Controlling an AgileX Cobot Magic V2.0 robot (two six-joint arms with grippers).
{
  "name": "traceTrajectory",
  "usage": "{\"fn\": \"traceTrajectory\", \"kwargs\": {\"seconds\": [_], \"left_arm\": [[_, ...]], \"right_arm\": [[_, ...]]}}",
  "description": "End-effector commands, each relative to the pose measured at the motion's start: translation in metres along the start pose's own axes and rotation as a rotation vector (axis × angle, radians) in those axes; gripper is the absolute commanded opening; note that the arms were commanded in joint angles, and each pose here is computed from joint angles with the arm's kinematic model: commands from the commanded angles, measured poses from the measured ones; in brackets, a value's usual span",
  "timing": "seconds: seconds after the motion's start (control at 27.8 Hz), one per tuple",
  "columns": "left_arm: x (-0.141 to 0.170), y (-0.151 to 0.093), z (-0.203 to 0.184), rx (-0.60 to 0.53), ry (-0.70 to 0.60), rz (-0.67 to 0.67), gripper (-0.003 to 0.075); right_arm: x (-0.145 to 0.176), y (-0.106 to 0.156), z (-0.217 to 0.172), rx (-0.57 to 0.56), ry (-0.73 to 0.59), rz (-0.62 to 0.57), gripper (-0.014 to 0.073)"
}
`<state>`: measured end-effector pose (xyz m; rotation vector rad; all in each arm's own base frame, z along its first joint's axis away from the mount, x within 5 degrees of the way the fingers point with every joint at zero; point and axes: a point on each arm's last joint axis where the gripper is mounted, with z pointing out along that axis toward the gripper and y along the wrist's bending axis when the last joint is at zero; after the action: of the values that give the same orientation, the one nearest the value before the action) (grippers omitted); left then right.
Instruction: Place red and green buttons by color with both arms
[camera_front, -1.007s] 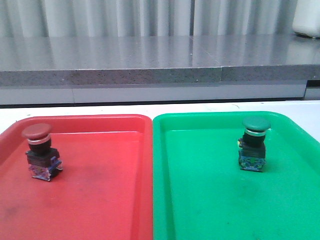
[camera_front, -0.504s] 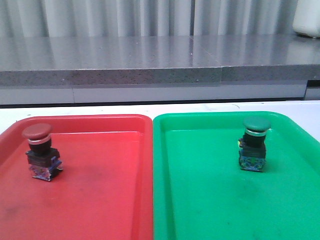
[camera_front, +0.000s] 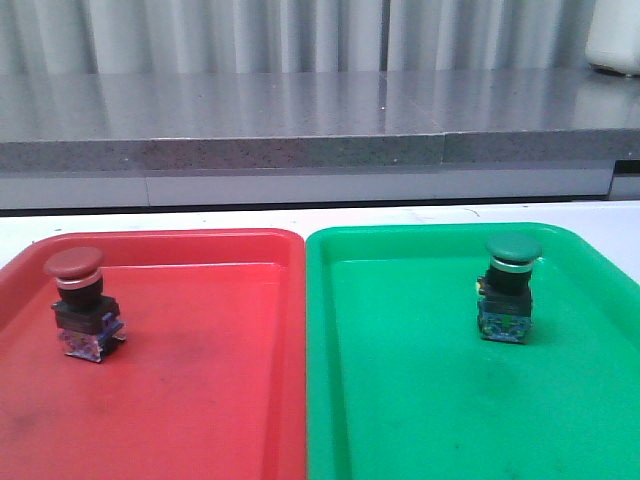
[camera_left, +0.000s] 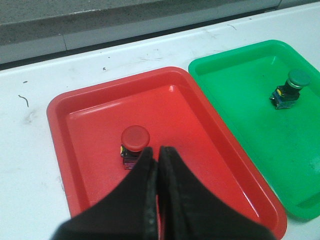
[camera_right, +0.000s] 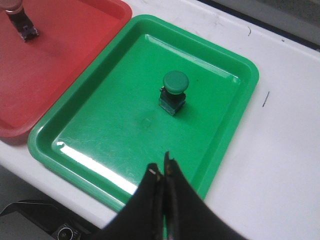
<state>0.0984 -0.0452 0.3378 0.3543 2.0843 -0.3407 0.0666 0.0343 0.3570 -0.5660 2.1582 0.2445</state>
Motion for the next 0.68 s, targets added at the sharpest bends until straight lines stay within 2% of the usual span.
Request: {"fn": "traceTrajectory", "kwargs": {"seconds": [0.0,0.32,0.65], "left_arm": [[-0.013,-0.002,-0.005,0.016,-0.088,-0.014,-0.002],[-0.008,0.0,-0.007,0.002,-0.102,-0.017,-0.002],[0.033,0.013,-0.046,-0.208,-0.307,-0.121,-0.002]], "right_arm": [[-0.01,-0.001,-0.005,0.011,-0.077,0.002,-0.007],[-0.01,-0.001,-0.005,0.011,-0.076,0.002,-0.007],[-0.01,-0.001,-0.005,0.01,-0.074,0.002,-0.007]]}}
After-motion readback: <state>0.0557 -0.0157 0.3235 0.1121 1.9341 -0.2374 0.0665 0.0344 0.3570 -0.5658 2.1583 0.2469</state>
